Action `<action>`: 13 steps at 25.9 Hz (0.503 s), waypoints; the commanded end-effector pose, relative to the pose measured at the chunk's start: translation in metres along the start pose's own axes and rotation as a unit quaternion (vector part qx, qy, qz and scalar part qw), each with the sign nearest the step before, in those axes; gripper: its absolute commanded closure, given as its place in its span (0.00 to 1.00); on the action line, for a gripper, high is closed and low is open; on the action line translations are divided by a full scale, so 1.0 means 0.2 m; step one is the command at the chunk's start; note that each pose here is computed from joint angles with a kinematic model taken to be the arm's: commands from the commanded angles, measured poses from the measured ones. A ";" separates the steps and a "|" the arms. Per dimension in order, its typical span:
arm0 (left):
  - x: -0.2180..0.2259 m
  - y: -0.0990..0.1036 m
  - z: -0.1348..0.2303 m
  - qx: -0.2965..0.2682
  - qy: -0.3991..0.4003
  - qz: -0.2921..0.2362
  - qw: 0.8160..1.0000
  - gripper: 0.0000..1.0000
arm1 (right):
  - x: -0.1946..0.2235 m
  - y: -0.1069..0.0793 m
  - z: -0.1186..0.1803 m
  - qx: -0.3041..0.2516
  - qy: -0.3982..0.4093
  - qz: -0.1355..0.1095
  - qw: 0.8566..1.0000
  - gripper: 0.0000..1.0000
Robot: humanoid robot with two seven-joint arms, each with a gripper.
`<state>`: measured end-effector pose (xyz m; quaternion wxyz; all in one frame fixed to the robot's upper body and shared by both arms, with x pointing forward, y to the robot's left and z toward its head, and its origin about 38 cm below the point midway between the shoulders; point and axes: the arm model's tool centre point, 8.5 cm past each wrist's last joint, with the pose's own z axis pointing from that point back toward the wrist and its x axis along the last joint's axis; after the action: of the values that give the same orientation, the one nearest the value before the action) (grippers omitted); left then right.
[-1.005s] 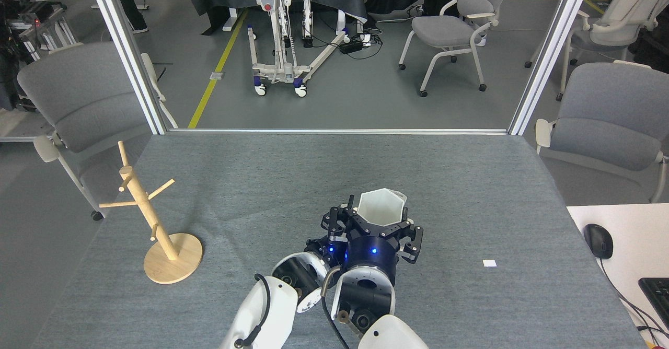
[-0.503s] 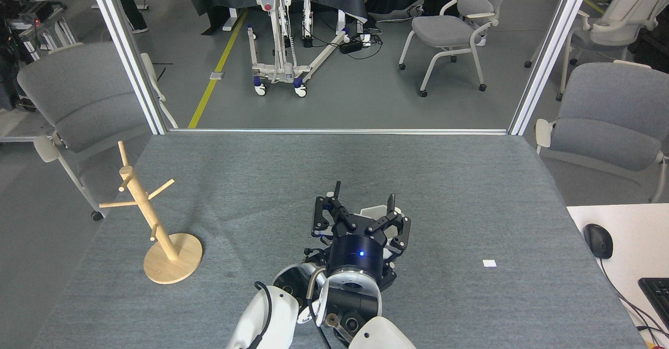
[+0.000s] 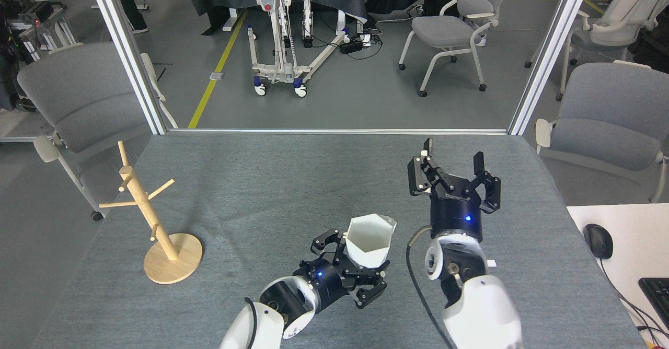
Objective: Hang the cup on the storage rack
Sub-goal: 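Release the cup from the right gripper and withdraw it, then carry the cup with the left gripper toward the wooden stand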
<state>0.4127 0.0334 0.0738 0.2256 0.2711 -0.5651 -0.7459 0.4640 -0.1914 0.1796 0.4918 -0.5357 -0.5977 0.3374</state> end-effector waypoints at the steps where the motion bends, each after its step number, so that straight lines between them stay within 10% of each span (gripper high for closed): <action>1: -0.05 -0.11 0.25 -0.003 0.049 -0.002 0.999 1.00 | -0.42 0.09 0.05 0.032 -0.053 0.012 0.998 0.00; 13: -0.41 -0.48 1.20 -0.074 0.272 0.031 0.959 1.00 | -0.78 0.31 0.47 0.133 -0.087 0.093 0.983 0.00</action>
<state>0.3362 0.2365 0.0449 0.3792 0.4009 -0.4654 -0.6920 0.3913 -0.3173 0.0668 0.4705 -0.4875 -0.5464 0.4924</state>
